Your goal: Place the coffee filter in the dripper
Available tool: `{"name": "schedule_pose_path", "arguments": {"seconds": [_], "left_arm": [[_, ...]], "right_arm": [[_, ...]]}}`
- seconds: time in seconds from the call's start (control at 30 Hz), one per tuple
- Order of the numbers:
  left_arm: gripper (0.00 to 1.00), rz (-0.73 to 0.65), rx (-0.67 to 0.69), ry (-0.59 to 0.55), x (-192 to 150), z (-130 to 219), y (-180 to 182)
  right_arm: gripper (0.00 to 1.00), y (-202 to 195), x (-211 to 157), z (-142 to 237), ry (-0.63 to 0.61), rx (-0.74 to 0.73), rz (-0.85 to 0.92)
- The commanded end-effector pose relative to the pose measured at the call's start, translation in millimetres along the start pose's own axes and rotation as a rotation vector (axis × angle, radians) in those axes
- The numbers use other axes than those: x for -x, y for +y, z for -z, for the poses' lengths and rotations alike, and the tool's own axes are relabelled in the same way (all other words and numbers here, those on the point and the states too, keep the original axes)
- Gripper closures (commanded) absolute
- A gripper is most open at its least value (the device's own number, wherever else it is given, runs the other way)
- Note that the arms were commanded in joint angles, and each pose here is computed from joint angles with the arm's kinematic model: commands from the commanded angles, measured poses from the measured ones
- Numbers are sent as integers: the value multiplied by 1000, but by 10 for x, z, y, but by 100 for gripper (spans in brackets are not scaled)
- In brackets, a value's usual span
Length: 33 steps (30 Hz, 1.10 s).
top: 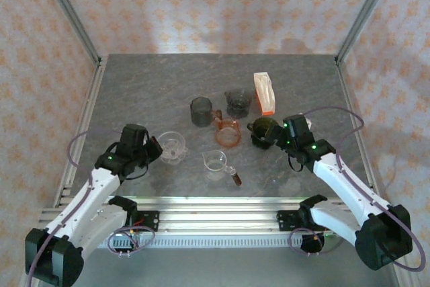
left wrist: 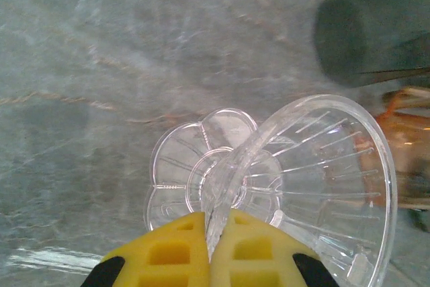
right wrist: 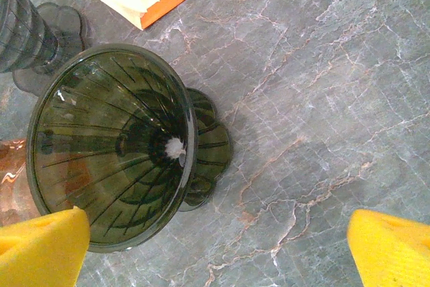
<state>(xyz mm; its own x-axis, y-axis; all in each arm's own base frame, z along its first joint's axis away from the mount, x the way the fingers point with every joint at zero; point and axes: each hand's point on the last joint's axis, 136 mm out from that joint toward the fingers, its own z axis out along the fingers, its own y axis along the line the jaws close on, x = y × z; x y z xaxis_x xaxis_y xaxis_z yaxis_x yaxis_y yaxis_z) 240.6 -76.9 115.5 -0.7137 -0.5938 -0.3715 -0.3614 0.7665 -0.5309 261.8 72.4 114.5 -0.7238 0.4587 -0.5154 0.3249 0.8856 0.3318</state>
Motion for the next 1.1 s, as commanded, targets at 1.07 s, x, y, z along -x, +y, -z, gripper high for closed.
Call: {"name": "schedule_pose_path", "arguments": {"seconds": [1.07], "left_arm": [[100,-281,-260,143,-767,500,-1528]], "right_arm": [[2,-127,-29,-30,-14,-57,13]]}}
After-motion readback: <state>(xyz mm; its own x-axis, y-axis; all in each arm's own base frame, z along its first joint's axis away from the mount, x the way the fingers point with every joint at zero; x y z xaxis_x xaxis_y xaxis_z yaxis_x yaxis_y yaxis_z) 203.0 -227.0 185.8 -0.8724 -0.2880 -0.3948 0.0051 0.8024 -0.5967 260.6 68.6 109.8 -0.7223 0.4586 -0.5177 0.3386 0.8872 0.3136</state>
